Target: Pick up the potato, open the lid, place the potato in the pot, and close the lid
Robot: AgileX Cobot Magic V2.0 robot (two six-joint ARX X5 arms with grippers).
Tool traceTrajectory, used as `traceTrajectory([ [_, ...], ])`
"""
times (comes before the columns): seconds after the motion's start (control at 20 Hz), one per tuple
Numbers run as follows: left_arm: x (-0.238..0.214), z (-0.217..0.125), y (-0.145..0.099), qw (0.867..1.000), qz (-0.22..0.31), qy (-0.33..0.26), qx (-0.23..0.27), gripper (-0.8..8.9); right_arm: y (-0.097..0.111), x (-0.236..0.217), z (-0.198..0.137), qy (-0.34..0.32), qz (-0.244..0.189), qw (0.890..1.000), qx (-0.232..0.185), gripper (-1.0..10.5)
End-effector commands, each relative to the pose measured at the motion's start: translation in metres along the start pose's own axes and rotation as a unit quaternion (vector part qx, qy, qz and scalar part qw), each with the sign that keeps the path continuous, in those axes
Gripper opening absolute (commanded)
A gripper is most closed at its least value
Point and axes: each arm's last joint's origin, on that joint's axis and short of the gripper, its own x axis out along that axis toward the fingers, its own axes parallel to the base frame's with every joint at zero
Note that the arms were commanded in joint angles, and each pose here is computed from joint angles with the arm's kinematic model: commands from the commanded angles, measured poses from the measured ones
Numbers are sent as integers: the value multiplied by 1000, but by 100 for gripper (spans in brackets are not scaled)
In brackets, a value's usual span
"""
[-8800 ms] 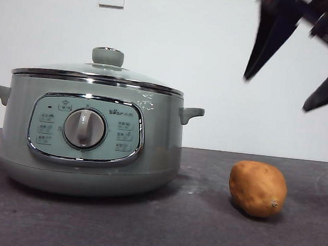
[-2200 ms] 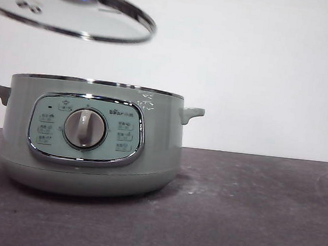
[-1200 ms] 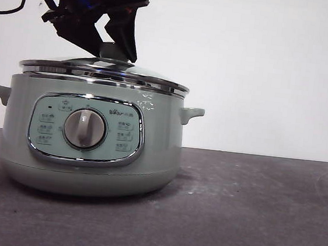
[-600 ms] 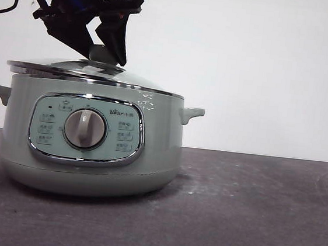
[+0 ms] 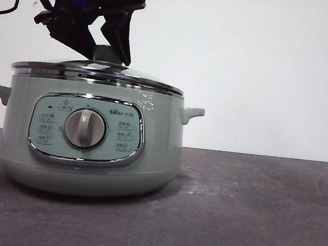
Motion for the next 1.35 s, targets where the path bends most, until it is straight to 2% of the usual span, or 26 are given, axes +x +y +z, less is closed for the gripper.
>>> traceTrajectory([
  [0.05,-1,4,1,1000,9,-21,-6,-3,0,0,-1,4,0,1000,11,437],
  [0.3,0,3,1,1000,5,-15,-13,27,0,0,-3,18,0,1000,12,437],
  [0.4,0,2,0,1000,-8,-7,-22,220,0,0,-4,23,1,1000,13,437],
  [0.5,0,1,0,1000,-17,-1,-22,317,0,0,-5,27,0,1000,15,437],
  [0.7,0,1,0,1000,-7,-3,-21,316,0,0,-5,27,0,1000,16,437],
  [0.85,0,2,3,999,37,-13,-18,316,0,0,-5,29,-1,999,16,436],
  [1.05,-9,6,3,999,33,-29,-19,316,0,0,-8,43,-9,999,16,436],
  [1.15,-28,11,2,998,24,-55,-20,316,-2,-1,-10,50,-40,998,15,436],
  [1.25,-59,16,-1,996,7,-87,-17,316,-3,-5,-14,49,-53,997,17,434],
  [1.35,-96,17,-3,993,-28,-118,1,315,-2,-13,-21,34,-52,998,18,335],
])
